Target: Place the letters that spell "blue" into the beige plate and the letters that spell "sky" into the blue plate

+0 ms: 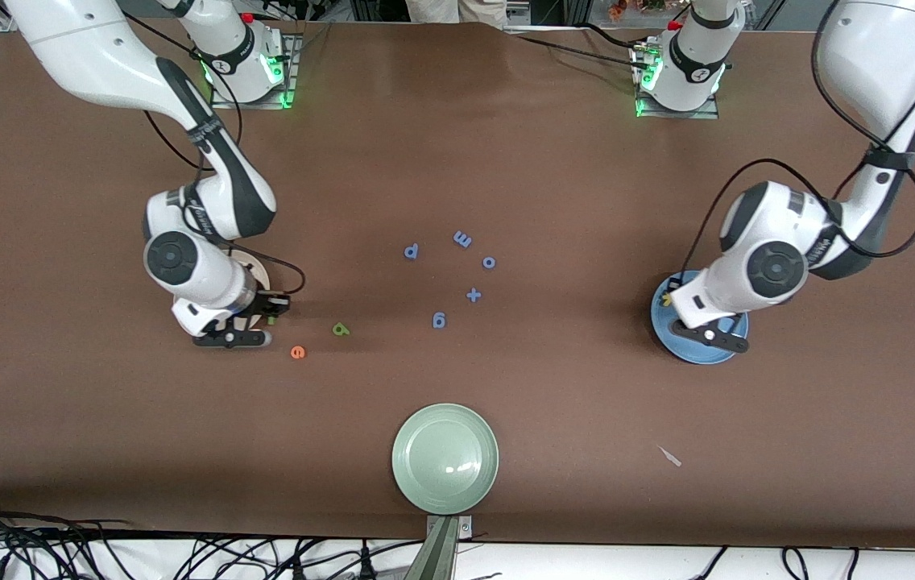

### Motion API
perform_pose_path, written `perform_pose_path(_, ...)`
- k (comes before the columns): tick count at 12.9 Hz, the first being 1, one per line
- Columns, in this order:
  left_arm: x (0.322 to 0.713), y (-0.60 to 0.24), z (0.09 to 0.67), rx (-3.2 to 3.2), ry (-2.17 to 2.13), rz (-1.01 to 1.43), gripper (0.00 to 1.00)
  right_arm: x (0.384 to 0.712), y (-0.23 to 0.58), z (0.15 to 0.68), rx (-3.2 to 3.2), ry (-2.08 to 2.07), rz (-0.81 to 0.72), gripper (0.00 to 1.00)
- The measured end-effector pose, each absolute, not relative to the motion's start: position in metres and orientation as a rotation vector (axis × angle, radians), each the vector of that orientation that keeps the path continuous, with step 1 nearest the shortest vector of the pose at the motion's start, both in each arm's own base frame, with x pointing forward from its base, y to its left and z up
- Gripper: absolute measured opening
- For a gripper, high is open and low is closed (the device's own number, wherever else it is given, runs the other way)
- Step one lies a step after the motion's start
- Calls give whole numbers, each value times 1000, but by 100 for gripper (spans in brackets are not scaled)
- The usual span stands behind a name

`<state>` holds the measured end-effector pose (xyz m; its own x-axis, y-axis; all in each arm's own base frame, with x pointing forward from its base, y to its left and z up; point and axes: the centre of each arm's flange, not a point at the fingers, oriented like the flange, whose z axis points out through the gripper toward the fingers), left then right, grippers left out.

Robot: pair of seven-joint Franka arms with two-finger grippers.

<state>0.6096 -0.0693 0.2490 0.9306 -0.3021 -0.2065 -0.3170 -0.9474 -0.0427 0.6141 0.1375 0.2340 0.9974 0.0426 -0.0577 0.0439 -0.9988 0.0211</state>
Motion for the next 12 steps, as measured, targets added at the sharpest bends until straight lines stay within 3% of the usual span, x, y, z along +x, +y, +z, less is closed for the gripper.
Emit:
perform_pose_path(2,614,-44,227,-3005,532,288,26,615,115,247,3089,94,-117,15)
perform_pose_path(3,614,-34,216,-3010,542,293,26,614,111,247,3081,87,-142,26)
perform_pose_path(4,614,-28,210,-3018,546,300,32,612,111,245,3077,88,-159,32)
perform_pose_path(7,620,-45,226,-3022,583,261,64,608,113,240,3076,85,-177,37)
perform_pose_path(10,626,-84,293,-2989,629,214,97,612,117,238,3085,16,-154,37)
perform_pose_path(12,629,-97,355,-3006,573,229,100,628,136,235,3103,-16,-109,38)
